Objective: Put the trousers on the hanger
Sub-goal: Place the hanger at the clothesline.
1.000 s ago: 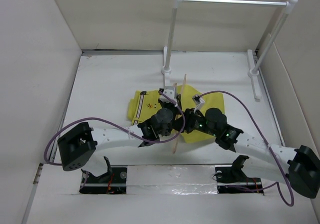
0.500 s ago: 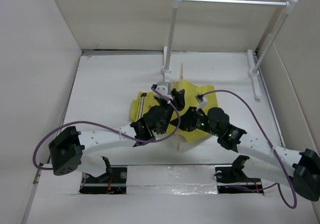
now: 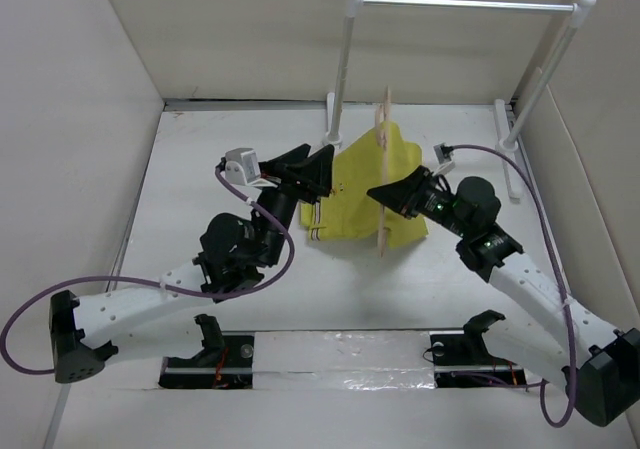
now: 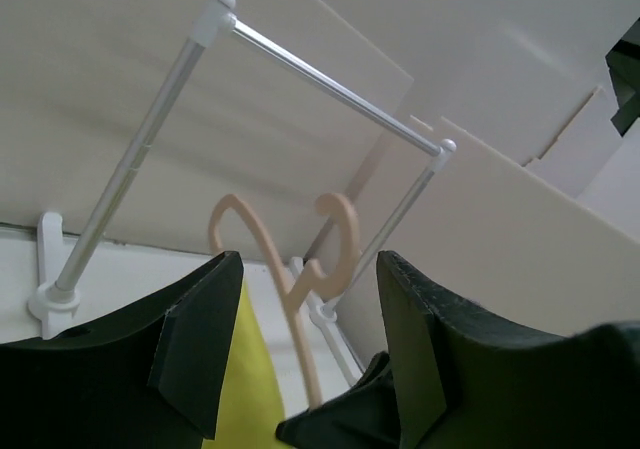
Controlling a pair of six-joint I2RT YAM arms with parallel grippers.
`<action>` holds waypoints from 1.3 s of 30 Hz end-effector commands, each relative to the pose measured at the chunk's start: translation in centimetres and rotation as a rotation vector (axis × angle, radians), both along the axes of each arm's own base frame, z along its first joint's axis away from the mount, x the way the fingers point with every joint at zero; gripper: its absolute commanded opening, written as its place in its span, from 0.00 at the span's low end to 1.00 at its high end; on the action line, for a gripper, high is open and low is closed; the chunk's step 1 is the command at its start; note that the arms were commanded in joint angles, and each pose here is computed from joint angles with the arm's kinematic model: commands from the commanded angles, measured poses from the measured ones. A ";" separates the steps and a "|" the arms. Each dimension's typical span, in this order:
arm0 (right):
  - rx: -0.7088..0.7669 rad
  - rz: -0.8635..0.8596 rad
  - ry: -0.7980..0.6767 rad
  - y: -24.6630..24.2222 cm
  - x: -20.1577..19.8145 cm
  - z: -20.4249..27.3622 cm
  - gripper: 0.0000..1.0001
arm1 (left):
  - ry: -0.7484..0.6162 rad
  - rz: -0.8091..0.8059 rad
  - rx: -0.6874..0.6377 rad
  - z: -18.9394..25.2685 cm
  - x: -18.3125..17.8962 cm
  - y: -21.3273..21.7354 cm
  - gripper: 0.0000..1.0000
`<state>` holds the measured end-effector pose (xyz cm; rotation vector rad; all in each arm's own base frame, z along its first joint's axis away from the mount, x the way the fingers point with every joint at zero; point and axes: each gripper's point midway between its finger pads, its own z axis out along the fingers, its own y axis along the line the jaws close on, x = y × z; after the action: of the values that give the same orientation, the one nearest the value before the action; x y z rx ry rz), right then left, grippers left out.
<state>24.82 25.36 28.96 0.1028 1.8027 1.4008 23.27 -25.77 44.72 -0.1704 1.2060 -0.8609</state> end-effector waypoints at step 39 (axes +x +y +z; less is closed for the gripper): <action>0.162 -0.294 -0.390 -18.9 22.7 19.6 0.00 | 0.258 0.018 0.200 -18.7 -0.4 3.4 0.49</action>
<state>49.80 6.44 39.77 0.4563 1.5230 1.3096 22.93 -22.39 25.58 -0.1091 1.5323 -0.6769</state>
